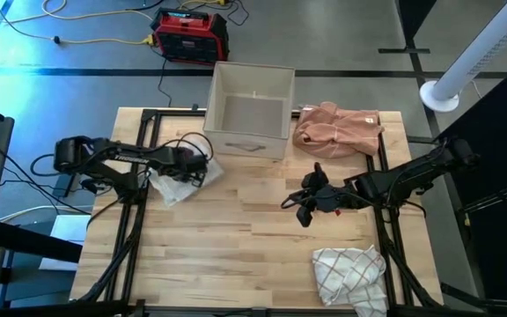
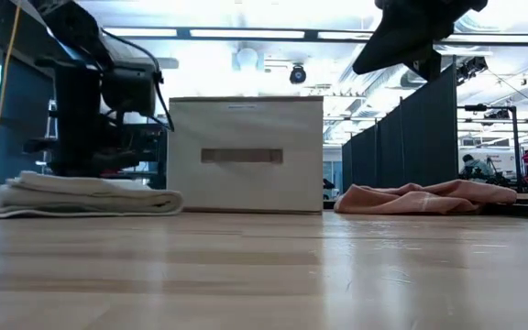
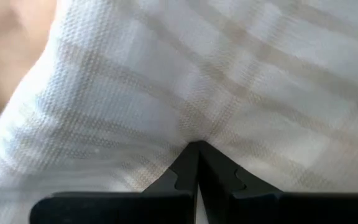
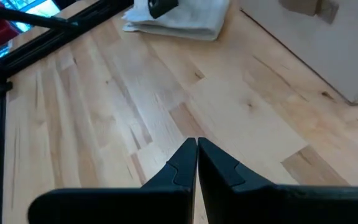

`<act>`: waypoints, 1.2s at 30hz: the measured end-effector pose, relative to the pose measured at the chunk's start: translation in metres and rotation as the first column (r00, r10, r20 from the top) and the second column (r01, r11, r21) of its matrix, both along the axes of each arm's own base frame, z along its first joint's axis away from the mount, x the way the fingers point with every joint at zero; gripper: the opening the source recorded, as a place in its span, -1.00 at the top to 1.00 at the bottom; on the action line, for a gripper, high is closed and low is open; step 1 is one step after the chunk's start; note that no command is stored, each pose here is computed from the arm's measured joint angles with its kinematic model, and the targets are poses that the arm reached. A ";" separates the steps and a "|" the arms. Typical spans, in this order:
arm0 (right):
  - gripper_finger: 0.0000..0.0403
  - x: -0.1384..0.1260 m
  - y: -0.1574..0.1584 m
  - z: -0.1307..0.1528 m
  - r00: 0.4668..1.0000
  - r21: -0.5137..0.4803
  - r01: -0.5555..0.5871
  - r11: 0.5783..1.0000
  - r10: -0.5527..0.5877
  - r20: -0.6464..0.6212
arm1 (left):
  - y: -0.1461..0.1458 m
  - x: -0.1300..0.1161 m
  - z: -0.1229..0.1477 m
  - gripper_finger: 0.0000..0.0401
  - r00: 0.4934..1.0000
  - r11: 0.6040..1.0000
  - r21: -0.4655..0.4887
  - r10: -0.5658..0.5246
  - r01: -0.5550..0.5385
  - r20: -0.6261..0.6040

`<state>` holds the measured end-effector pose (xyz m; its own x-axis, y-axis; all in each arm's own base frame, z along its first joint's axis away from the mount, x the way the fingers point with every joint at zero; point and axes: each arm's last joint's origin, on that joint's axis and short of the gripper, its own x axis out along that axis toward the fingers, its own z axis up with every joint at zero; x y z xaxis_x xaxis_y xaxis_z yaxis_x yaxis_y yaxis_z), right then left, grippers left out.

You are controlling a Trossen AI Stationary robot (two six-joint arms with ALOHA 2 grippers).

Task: Fold towel
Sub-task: Fold the white striped towel, then fold the white squared towel

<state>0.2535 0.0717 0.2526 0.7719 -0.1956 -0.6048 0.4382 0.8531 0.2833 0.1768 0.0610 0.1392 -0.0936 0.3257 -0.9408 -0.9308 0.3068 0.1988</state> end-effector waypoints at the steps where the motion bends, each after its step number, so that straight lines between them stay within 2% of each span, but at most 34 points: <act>1: 1.00 0.000 0.000 0.000 1.000 -0.001 0.000 1.000 0.000 0.000 | 0.004 -0.003 0.000 1.00 1.000 1.000 0.006 0.014 -0.014 -0.017; 6: 1.00 0.000 0.001 0.000 1.000 -0.001 -0.003 1.000 0.003 -0.001 | 0.019 -0.008 0.002 1.00 0.999 0.999 0.007 0.032 -0.032 -0.033; 9: 1.00 -0.001 0.003 0.000 1.000 -0.001 -0.013 1.000 0.013 0.000 | 0.019 -0.001 0.016 1.00 1.000 1.000 0.019 0.010 -0.010 0.005; 13: 1.00 -0.003 0.008 0.001 1.000 0.022 -0.018 1.000 0.018 0.008 | 0.012 0.010 0.056 1.00 0.996 0.994 0.104 -0.050 0.042 0.079; 17: 1.00 -0.009 0.008 0.014 1.000 0.054 -0.010 0.999 0.009 0.009 | 0.001 0.009 0.106 1.00 0.984 0.971 0.216 -0.130 0.102 0.120; 21: 1.00 -0.019 0.009 0.038 0.993 0.087 -0.038 0.995 0.047 -0.105 | -0.014 0.007 0.139 1.00 0.935 0.948 0.242 -0.263 0.205 0.239; 23: 1.00 -0.027 0.012 0.047 0.968 0.140 -0.101 0.985 0.130 -0.213 | -0.024 0.007 0.145 1.00 0.895 0.934 0.221 -0.338 0.281 0.291; 26: 1.00 -0.042 0.021 0.051 0.888 0.287 -0.176 0.942 0.277 -0.366 | -0.040 0.012 0.149 1.00 0.811 0.891 0.161 -0.454 0.425 0.369; 28: 1.00 -0.055 0.029 0.049 0.808 0.391 -0.177 0.903 0.361 -0.466 | -0.052 0.017 0.149 1.00 0.731 0.830 0.111 -0.538 0.547 0.419; 31: 1.00 -0.075 0.043 0.045 0.668 0.521 -0.170 0.836 0.487 -0.563 | -0.071 0.029 0.150 1.00 0.586 0.718 0.105 -0.635 0.688 0.503; 36: 1.00 -0.102 0.057 0.043 0.454 0.586 -0.227 0.778 0.617 -0.643 | -0.097 0.050 0.153 1.00 0.345 0.547 0.231 -0.747 0.805 0.568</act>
